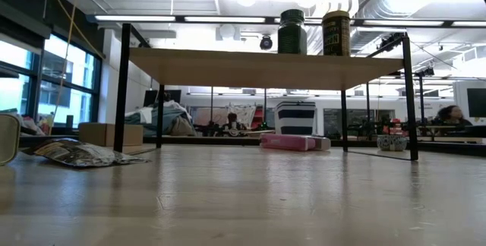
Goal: Shelf spices
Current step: Put the red seasoning can on the shelf
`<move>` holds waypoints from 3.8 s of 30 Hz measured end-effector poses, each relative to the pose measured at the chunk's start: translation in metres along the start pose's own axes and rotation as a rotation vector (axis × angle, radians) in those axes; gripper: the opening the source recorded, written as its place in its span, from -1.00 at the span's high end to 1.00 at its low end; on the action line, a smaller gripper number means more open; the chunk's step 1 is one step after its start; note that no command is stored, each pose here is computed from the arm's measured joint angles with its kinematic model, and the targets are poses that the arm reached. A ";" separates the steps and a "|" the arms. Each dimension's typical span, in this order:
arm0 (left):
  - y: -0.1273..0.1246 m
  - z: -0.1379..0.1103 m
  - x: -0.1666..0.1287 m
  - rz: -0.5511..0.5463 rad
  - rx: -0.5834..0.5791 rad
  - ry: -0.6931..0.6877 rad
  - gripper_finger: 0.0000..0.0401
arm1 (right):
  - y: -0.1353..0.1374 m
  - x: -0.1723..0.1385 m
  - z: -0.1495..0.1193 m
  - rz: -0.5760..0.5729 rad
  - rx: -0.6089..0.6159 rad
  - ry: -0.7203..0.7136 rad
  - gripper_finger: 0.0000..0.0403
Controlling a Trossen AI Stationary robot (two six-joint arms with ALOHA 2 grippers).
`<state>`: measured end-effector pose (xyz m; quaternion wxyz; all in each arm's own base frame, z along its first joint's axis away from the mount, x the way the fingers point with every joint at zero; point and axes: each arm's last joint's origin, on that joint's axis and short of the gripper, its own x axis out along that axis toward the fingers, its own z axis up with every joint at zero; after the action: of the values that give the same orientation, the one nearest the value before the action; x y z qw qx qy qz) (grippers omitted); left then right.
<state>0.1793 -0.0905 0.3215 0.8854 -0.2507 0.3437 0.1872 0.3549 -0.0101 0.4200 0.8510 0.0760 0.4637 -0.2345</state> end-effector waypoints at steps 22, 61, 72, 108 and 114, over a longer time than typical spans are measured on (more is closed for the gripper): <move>0.053 -0.096 -0.004 0.251 -0.016 0.674 0.07 | 0.057 -0.020 -0.040 -0.012 0.153 0.049 -0.14; 0.021 -0.154 0.092 0.383 -0.440 0.491 1.00 | 0.107 -0.005 -0.089 -0.024 0.271 0.179 1.00; -0.026 -0.141 0.127 0.244 -0.577 0.366 1.00 | 0.128 -0.027 -0.116 0.038 0.158 0.235 1.00; -0.037 -0.118 0.092 0.024 0.021 0.396 1.00 | 0.275 0.065 -0.158 0.392 0.478 0.331 1.00; -0.031 -0.120 0.094 0.014 0.134 0.411 1.00 | 0.283 0.109 -0.148 0.460 0.506 0.390 1.00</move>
<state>0.1979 -0.1693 0.1886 0.8099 -0.2219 0.5306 0.1151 0.4264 0.2545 0.2229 0.7316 0.4284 0.5152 -0.1258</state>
